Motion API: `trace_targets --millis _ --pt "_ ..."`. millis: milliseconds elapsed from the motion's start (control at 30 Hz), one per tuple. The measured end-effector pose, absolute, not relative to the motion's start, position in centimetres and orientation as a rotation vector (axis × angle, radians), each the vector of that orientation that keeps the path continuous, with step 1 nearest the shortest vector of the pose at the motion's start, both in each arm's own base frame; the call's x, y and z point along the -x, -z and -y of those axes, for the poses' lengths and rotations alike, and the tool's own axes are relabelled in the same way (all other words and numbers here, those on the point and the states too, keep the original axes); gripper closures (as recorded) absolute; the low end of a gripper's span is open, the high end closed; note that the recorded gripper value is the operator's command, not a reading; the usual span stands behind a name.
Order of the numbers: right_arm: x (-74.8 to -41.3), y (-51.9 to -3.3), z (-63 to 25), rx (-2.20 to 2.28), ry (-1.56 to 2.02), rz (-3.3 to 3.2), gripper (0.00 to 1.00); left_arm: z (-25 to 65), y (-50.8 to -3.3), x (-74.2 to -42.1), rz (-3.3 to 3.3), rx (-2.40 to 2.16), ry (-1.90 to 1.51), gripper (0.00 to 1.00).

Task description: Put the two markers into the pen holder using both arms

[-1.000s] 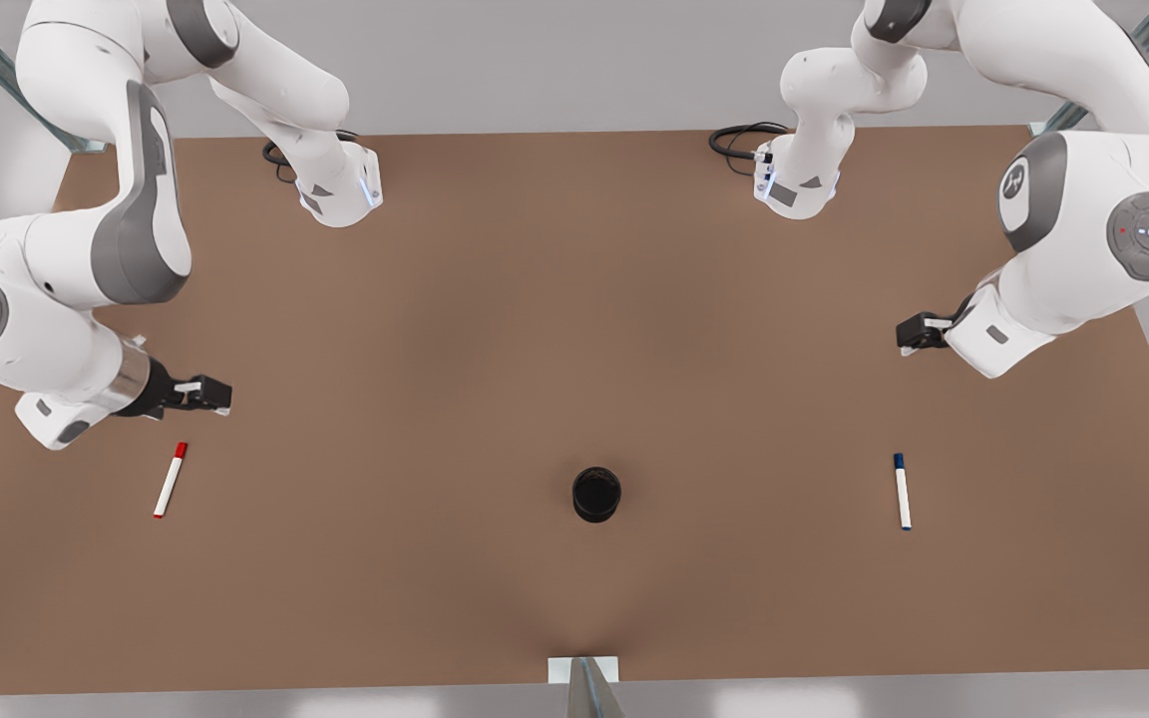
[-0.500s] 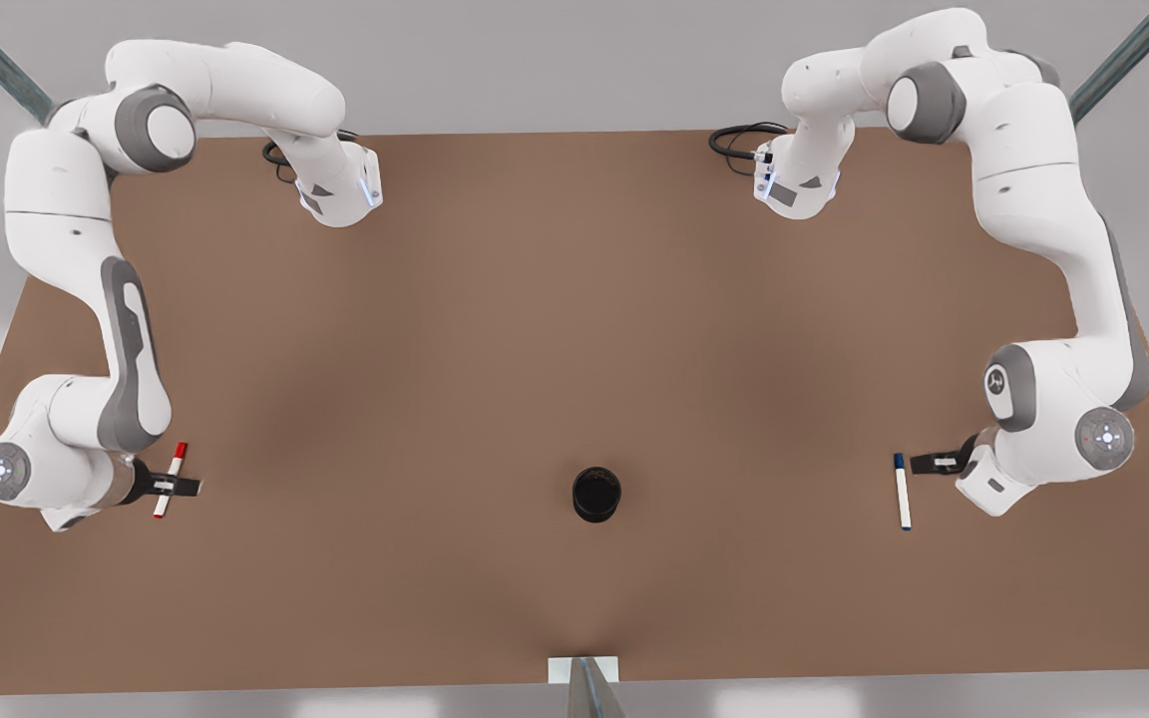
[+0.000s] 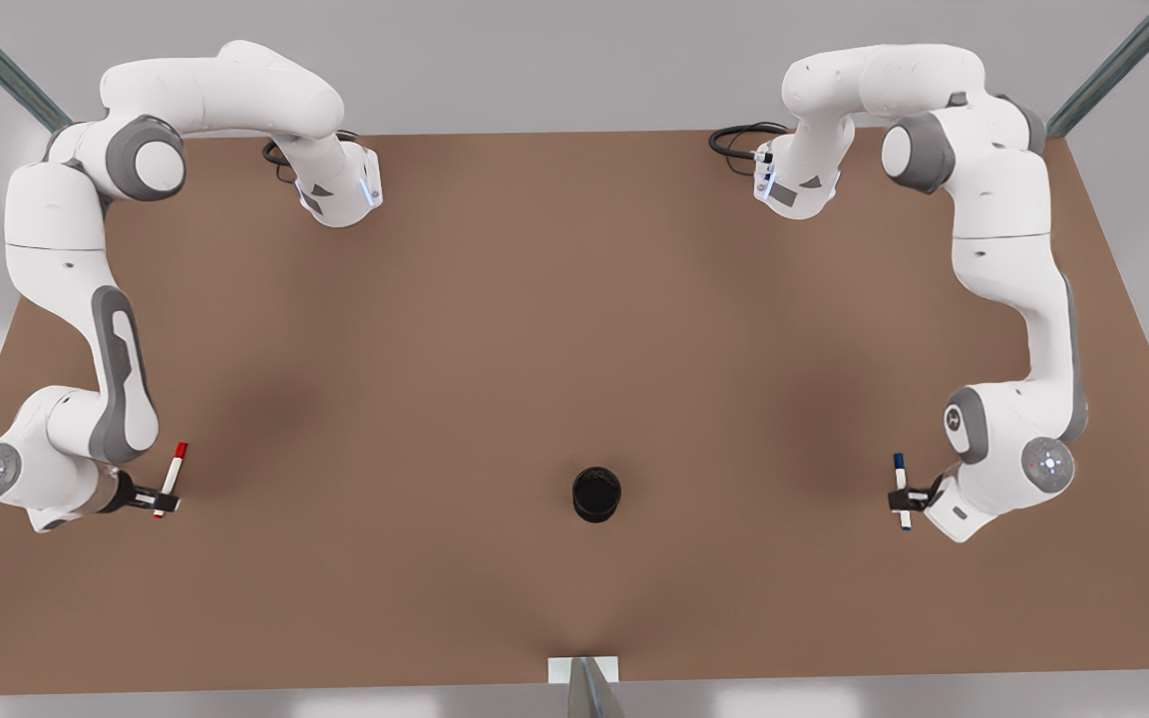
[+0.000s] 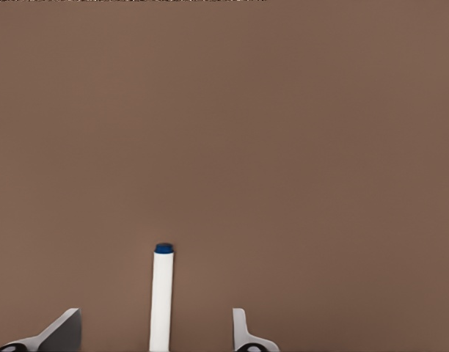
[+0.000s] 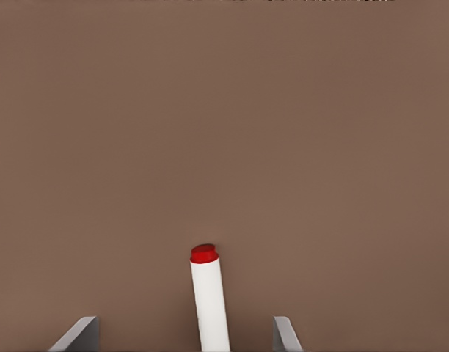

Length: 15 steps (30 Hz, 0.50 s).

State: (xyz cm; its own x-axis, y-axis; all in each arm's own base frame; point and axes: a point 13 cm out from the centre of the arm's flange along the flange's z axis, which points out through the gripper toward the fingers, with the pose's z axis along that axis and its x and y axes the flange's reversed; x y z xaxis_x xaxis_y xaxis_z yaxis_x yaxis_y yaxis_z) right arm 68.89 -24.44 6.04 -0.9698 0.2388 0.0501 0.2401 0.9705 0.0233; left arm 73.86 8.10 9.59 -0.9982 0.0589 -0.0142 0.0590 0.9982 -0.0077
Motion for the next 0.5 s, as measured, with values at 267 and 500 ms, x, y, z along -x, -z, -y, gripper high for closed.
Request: trace_targets --millis 267,500 --pt "-69.5 -4.4 23.9 0.365 0.083 3.112 0.29 -8.3 -6.8 -74.9 -3.1 -0.114 0.017 0.01" --pt "-69.7 -3.8 24.2 0.335 0.077 3.146 0.55 -8.4 -5.4 -74.7 -3.106 -0.129 0.02 0.44"
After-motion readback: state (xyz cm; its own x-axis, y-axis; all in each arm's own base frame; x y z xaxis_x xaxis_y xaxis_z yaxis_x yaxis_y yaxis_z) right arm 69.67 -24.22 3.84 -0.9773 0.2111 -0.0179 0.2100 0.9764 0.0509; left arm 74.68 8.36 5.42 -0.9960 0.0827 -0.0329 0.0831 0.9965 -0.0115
